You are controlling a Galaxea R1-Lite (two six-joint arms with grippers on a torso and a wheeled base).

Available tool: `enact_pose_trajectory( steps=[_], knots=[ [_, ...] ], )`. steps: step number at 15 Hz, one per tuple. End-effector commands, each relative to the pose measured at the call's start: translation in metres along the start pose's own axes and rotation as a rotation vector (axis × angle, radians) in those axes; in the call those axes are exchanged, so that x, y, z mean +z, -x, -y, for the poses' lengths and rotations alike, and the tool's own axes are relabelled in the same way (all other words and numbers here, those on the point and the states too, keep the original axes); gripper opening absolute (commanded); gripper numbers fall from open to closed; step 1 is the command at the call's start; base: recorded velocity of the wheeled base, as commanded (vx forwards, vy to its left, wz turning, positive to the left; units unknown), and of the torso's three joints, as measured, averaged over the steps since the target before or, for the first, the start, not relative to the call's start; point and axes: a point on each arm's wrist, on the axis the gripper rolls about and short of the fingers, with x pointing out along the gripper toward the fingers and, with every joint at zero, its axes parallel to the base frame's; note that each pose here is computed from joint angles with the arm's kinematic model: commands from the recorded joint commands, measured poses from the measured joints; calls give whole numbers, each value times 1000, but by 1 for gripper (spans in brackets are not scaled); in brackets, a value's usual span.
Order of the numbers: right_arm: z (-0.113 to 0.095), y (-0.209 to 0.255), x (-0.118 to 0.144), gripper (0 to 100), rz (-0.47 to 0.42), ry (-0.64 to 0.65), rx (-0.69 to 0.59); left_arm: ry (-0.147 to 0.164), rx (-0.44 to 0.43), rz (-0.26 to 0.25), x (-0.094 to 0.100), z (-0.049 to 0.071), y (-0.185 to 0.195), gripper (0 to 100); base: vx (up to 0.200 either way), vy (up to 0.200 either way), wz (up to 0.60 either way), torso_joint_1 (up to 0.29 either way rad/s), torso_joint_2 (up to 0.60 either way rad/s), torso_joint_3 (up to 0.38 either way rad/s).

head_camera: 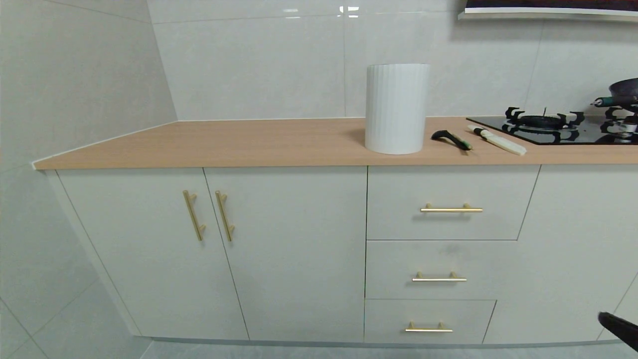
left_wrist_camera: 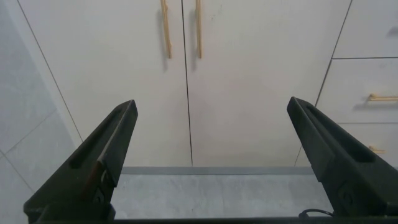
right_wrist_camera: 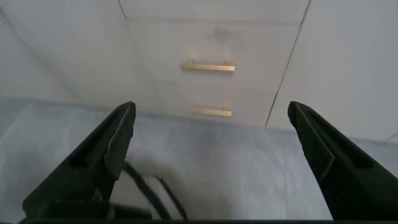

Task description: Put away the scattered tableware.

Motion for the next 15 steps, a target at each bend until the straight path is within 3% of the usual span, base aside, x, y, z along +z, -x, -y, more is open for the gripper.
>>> enact_pose_trajectory(
  steps=[1, 3, 7, 15],
  knots=[
    [2, -110, 29, 100, -302, -17, -9, 0, 0, 0, 0, 0, 0, 100, 0, 0, 0, 0, 0, 0],
    [5, -157, 21, 100, -363, -17, -15, 0, 0, 0, 0, 0, 0, 100, 0, 0, 0, 0, 0, 0],
    [11, -226, -6, 100, -393, -11, -33, 0, 0, 0, 0, 0, 0, 100, 0, 0, 0, 0, 0, 0],
    [13, -313, -44, 100, -427, 6, -55, 0, 0, 0, 0, 0, 0, 100, 0, 0, 0, 0, 0, 0]
  ],
)
